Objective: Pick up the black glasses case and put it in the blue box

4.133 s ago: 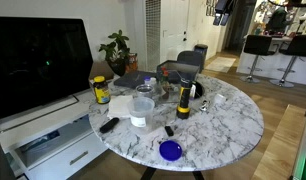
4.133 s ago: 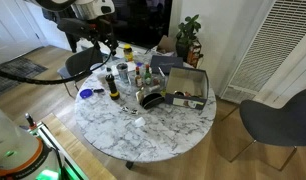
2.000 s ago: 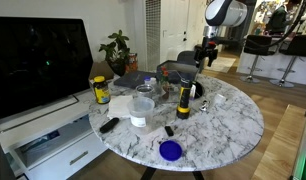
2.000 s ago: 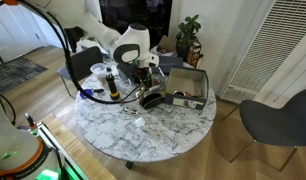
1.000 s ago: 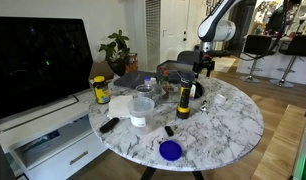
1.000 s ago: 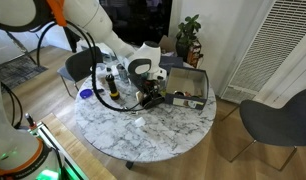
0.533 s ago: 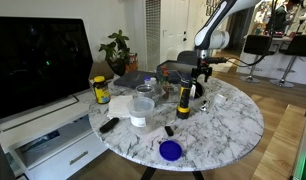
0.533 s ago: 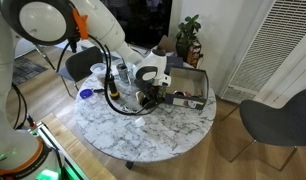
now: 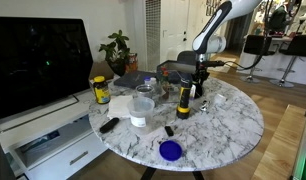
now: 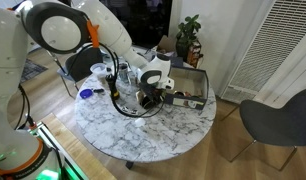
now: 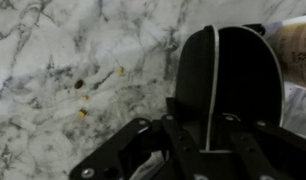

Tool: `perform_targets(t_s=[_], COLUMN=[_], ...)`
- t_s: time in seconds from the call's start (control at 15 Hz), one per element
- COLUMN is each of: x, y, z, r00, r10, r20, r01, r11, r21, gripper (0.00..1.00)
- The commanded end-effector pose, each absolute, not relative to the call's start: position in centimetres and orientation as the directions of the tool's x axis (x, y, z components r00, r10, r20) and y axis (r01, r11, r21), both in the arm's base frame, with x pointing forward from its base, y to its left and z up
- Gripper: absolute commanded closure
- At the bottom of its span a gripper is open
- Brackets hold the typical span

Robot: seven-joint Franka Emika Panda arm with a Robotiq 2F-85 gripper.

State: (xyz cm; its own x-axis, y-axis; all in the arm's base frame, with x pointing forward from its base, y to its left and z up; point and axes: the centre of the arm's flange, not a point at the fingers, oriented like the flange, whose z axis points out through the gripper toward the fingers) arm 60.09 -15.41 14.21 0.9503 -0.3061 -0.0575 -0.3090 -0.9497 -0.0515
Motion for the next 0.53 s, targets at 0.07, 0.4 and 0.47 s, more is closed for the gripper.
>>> perform_targets(t_s=[0.07, 0.4, 0.47], x=[60.2, 58.7, 58.3], y=[-16.0, -16.5, -16.4], z=[14.1, 15.4, 15.9], r00=[0.935, 0.927, 0.928], r10=[-0.344, -0.361, -0.358], r20=[-0.086, -0.102, -0.101], r01=[-0.349, -0.367, -0.364], r11=[-0.936, -0.929, -0.93], r21=[-0.048, -0.052, -0.056], gripper=[1.0, 0.99, 0.99])
